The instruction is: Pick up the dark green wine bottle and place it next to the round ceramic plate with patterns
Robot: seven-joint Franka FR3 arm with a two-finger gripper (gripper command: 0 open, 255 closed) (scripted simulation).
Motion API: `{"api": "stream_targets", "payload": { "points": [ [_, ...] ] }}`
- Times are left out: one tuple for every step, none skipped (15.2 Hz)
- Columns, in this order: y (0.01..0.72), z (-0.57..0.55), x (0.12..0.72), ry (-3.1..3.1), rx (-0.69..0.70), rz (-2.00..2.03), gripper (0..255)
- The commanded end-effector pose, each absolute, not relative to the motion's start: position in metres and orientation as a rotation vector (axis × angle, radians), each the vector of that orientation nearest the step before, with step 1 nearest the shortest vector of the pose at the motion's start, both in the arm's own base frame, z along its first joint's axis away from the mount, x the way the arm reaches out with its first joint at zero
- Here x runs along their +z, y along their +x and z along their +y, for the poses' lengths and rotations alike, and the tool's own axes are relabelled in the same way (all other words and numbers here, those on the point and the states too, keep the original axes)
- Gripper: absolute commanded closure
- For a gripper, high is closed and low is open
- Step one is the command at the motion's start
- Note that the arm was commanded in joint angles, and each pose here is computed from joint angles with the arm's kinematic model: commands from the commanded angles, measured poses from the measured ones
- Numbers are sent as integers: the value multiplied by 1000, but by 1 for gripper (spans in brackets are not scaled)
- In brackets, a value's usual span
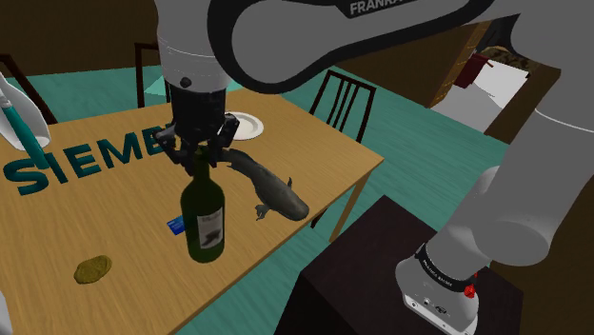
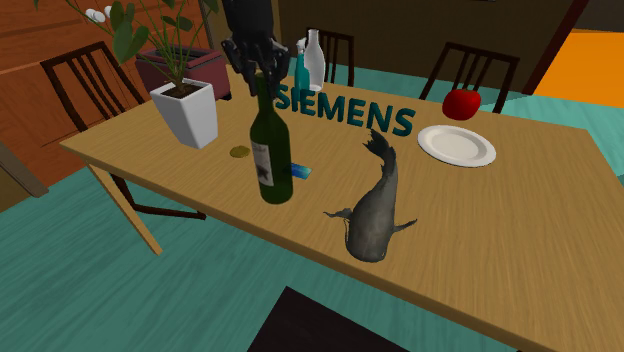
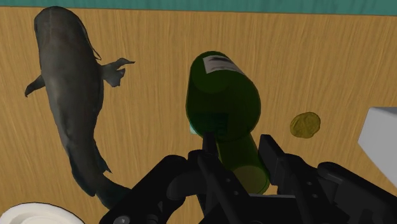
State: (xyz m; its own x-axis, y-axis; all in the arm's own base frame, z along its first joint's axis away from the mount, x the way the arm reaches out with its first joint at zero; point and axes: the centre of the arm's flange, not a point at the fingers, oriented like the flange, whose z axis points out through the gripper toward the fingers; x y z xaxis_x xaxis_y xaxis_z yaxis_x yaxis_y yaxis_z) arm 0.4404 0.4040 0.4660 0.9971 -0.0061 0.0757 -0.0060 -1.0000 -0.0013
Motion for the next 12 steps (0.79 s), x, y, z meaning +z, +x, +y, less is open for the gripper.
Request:
{"api": "stream_targets", "payload": {
  "points": [
    [440, 404, 476, -3138, -119, 10, 255],
    [440, 404, 481, -3138, -119, 10, 255],
    [440, 404, 486, -3138, -119, 10, 255],
    [440, 404, 491, -3138, -119, 10, 255],
    [440, 404, 497, -3138, -119, 10, 255],
    [440, 404, 502, -3138, -119, 10, 255],
    [440, 404, 507, -3138, -119, 10, 255],
    [440, 404, 513, -3138, -119, 10, 255],
    [440, 404, 518, -3138, -119, 10, 255],
    [440, 404, 523, -3138, -119, 10, 255],
    [440, 404, 528, -3138, -119, 10, 255],
    [440, 404, 534, -3138, -119, 10, 255]
  ]
}}
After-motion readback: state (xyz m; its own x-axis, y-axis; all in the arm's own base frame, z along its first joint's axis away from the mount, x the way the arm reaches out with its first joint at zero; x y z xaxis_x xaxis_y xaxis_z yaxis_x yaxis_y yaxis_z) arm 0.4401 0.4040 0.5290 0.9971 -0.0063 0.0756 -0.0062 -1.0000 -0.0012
